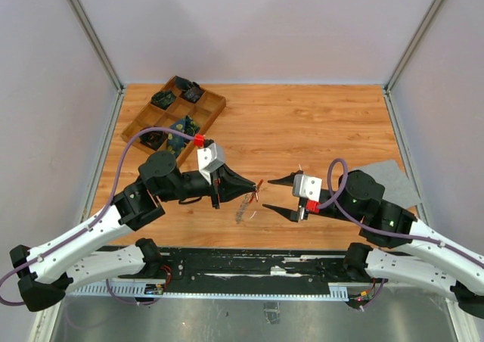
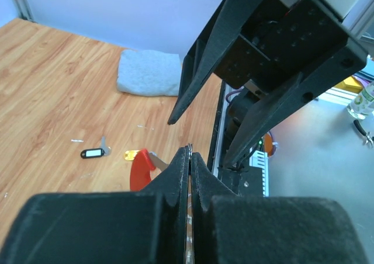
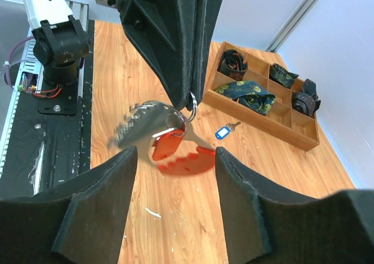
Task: Put the keys on the keyring
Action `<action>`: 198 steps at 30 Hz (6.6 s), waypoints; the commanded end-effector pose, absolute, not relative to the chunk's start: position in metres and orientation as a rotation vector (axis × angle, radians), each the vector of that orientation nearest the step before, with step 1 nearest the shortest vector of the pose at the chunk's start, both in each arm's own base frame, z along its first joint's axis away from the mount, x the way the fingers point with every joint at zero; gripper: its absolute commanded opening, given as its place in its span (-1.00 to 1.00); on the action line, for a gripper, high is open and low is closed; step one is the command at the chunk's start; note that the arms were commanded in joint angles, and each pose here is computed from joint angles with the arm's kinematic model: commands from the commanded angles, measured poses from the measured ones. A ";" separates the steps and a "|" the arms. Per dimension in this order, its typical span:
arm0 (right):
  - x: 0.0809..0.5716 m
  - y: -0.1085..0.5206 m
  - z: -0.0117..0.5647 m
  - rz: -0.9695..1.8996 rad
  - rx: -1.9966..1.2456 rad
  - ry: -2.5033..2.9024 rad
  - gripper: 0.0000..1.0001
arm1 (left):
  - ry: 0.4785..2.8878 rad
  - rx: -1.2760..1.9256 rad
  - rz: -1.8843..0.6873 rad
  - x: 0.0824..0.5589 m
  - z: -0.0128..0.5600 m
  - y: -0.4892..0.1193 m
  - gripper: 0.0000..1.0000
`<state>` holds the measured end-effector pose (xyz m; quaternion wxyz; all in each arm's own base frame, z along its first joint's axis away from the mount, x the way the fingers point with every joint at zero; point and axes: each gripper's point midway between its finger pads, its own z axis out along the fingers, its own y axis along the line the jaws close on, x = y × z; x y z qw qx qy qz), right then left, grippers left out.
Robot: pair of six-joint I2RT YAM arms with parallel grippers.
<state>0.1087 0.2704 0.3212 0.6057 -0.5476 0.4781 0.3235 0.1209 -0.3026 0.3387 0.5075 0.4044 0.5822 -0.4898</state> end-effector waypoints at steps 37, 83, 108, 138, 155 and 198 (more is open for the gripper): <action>0.072 0.285 0.324 0.841 -1.568 0.970 -0.04 | 1.251 1.125 -1.285 0.082 0.376 -0.317 -0.99; 0.111 0.253 0.381 0.634 -1.293 1.081 -0.99 | 1.295 0.924 -1.160 0.111 0.397 -0.303 -0.36; 0.168 0.240 0.444 0.673 -0.672 1.377 -0.99 | 1.318 0.693 -1.026 0.150 0.400 -0.318 -0.37; 0.093 0.251 0.476 0.924 -1.017 1.110 -0.99 | 1.210 0.924 -0.922 0.132 0.388 -0.312 0.67; 0.092 0.251 0.474 0.946 -1.003 1.113 -0.99 | 1.095 1.055 -1.172 0.092 0.399 -0.341 -0.40; 0.049 0.211 0.411 0.857 -1.366 1.046 -0.64 | 1.040 1.076 -1.423 0.052 0.412 -0.331 -0.99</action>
